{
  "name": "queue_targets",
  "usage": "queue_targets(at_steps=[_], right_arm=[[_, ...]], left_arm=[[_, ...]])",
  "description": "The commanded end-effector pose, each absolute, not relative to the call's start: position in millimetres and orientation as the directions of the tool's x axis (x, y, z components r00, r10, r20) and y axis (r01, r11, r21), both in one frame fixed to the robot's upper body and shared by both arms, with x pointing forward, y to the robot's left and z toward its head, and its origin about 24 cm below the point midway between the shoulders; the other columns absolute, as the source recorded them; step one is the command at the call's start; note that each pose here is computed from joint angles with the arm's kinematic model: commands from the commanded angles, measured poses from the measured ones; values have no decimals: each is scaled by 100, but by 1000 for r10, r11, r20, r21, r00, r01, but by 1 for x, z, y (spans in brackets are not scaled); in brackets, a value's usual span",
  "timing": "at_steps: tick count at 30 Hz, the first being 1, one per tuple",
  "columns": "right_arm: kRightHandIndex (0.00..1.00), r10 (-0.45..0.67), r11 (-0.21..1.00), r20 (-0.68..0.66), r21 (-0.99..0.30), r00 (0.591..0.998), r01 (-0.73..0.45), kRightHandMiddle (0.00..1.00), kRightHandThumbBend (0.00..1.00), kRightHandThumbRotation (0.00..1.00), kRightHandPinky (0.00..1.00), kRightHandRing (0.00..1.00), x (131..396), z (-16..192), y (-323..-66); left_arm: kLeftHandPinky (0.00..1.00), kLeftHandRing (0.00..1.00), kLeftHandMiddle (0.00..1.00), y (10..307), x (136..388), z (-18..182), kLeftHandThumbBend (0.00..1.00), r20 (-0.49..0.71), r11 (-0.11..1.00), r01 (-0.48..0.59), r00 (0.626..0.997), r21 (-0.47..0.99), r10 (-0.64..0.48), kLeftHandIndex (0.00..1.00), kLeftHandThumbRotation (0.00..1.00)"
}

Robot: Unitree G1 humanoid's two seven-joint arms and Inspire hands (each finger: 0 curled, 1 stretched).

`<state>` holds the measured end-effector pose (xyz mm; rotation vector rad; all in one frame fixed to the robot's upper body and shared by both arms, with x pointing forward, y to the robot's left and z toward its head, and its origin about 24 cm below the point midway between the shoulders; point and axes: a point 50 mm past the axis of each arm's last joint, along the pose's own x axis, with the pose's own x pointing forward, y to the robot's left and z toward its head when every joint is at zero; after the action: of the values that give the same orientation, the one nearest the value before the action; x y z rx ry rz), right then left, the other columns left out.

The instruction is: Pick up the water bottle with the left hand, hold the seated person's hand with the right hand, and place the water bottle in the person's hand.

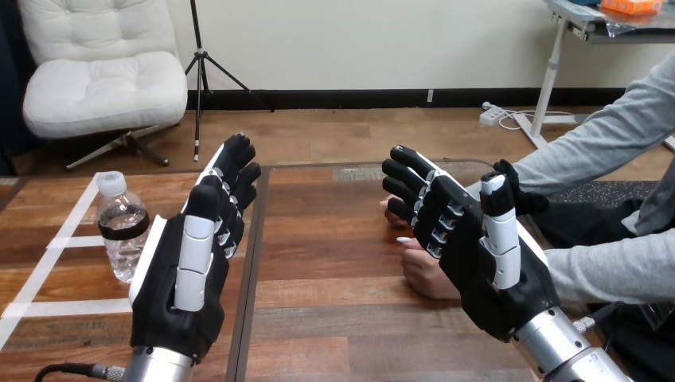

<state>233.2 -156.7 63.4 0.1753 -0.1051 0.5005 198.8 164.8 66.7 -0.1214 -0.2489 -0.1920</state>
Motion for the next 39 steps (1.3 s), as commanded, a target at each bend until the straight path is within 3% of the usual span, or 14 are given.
queue_targets(at_steps=[1, 9, 24, 39], right_arm=[[93, 476, 858, 247, 79, 844, -508, 94, 91, 100, 100, 97, 243, 89, -155], [93, 475, 858, 250, 83, 844, -507, 95, 91, 100, 100, 97, 243, 88, -155], [93, 476, 857, 255, 78, 842, -509, 95, 90, 100, 100, 97, 243, 89, -154], [93, 469, 861, 253, 82, 846, -501, 95, 90, 100, 100, 97, 242, 89, -154]], left_arm=[[96, 94, 95, 164, 207, 86, 77, 349, 971, 225, 919, -87, -182, 93, 96], [99, 96, 95, 167, 208, 88, 78, 378, 971, 212, 913, -115, -155, 94, 93], [98, 94, 94, 189, 210, 96, 87, 452, 995, 89, 890, -46, -59, 92, 88], [100, 99, 98, 215, 215, 99, 84, 475, 996, -24, 878, -81, 60, 95, 85]])
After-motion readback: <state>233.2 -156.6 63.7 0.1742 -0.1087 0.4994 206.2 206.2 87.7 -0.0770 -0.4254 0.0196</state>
